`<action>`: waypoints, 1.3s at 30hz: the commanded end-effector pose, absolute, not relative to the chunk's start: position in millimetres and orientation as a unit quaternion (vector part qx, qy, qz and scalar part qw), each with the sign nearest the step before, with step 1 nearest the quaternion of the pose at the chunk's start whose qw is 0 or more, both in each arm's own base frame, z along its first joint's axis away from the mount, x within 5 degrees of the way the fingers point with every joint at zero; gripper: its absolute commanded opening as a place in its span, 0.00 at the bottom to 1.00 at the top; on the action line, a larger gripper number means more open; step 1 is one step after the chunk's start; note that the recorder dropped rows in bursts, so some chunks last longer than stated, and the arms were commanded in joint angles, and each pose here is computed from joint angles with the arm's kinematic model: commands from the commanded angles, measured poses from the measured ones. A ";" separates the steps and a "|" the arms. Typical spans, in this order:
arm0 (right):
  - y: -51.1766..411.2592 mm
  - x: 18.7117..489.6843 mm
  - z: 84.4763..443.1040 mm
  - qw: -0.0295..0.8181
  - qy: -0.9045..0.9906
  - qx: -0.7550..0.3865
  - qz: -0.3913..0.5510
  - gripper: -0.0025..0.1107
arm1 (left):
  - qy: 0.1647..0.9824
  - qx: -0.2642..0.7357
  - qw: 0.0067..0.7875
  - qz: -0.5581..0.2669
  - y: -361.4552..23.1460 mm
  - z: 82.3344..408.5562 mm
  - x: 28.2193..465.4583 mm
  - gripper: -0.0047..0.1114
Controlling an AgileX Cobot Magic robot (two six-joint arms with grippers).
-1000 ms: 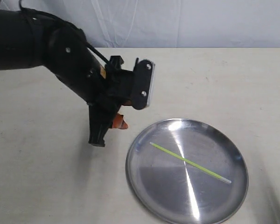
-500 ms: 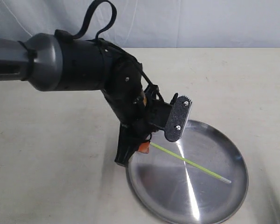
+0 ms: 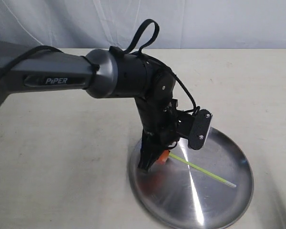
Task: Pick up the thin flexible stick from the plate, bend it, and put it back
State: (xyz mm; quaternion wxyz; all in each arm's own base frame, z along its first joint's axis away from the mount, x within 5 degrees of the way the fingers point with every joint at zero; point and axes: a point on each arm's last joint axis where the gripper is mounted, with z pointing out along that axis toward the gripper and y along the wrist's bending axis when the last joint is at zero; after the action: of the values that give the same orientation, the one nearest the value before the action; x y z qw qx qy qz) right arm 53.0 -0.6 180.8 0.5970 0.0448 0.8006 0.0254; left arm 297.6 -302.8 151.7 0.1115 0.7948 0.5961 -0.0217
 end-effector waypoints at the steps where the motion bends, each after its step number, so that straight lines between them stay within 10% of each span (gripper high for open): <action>1: -0.8 53.1 180.7 0.604 0.796 0.044 0.023 0.02 | 0.603 0.791 0.093 -0.033 -307.0 142.2 298.4 0.47; 13: -0.8 53.0 180.4 0.602 0.797 0.044 0.023 0.02 | 0.607 0.790 0.086 -0.033 -308.1 127.9 301.4 0.47; 22: -0.8 53.0 180.4 0.602 0.797 0.044 0.023 0.02 | 0.637 0.767 0.068 -0.027 -304.8 127.1 300.8 0.25; 39: -0.7 53.0 180.6 0.603 0.796 0.045 0.024 0.02 | 0.699 0.703 0.132 0.001 -316.8 154.5 321.6 0.47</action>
State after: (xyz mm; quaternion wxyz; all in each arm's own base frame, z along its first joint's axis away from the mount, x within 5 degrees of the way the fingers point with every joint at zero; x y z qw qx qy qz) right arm 53.0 -0.5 180.8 0.5970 0.0453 0.8006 0.0262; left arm 314.8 -312.7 147.4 0.1007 0.7280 0.6781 -0.0062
